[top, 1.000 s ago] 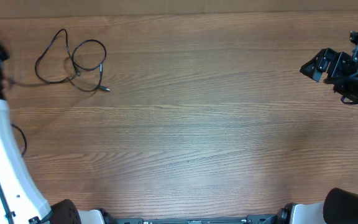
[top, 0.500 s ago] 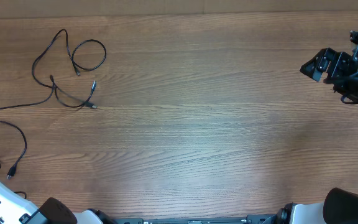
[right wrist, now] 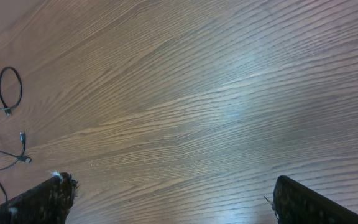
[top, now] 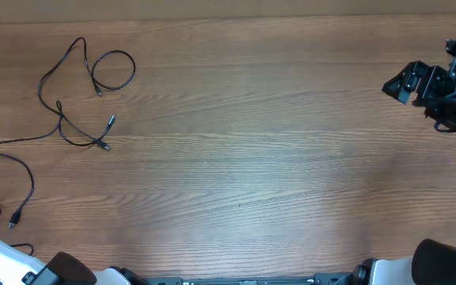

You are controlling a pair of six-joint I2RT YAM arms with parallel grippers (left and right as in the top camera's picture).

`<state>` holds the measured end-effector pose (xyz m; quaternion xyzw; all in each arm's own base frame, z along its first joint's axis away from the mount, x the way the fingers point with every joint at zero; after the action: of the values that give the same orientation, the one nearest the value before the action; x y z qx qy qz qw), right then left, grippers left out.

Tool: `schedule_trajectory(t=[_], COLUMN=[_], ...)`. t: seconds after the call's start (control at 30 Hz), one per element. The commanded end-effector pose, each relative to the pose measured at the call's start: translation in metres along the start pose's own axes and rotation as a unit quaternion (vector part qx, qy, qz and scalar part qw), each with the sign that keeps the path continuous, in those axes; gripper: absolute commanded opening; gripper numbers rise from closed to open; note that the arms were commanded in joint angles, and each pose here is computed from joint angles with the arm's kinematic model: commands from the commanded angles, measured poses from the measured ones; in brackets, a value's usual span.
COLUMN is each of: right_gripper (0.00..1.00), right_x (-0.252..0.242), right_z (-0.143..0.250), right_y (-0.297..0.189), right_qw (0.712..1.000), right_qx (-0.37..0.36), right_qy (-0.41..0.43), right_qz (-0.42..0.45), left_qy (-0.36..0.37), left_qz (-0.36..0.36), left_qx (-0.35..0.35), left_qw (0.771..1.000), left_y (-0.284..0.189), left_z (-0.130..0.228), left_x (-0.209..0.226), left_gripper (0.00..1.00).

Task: Untangle cables
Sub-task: 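Release the cable and adjust the left gripper over the upper-left cables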

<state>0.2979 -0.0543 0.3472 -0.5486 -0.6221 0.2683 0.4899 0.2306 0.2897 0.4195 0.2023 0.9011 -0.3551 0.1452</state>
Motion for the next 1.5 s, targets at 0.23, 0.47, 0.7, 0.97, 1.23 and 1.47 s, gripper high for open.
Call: schedule_trajectory(t=[0.23,0.47,0.7,0.97,1.23,1.47], right_gripper=[1.00,1.00,1.00,1.00,1.00,1.00], right_x=[0.001,0.001,0.001,0.001,0.001,0.001], right_z=[-0.001,-0.001,-0.001,0.000,0.000,0.000], right_y=[0.000,0.000,0.000,0.000,0.000,0.000], right_qw=[1.000,1.000,1.000,1.000,1.000,1.000], right_qx=[-0.002,-0.002,-0.002,0.000,0.000,0.000], right_qy=[-0.007,-0.007,-0.007,-0.007,-0.007,-0.007], right_qz=[0.000,0.000,0.001,0.000,0.001,0.000], left_qy=[-0.006,-0.010,0.064,0.166,0.191,0.191], left_qz=[-0.006,0.059,0.122,0.155,0.140,0.109], left_qx=[0.073,0.178,0.266,0.351,0.381,0.407], left_qw=[0.997,0.982,0.954,0.908,0.894,0.887], left_y=[0.039,0.080,0.112,0.136,0.141,0.135], left_z=[0.020,0.053,0.101,0.177,0.211,0.216], left_x=[0.002,-0.018,-0.048,-0.086,-0.097,-0.084], left_gripper=[0.04,0.04,0.04,0.04,1.00,1.00])
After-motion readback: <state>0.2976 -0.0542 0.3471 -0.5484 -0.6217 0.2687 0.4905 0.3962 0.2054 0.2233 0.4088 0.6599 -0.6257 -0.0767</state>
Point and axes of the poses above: each gripper's point midway between its finger pads, its own y axis out along the fingers, its own x axis along the line the jaws close on, z = x × y, the point moved 6 cm from there along -y, back along the fingers, and after that the axes turned 11 degrees about -y, right-handed, at the moved point
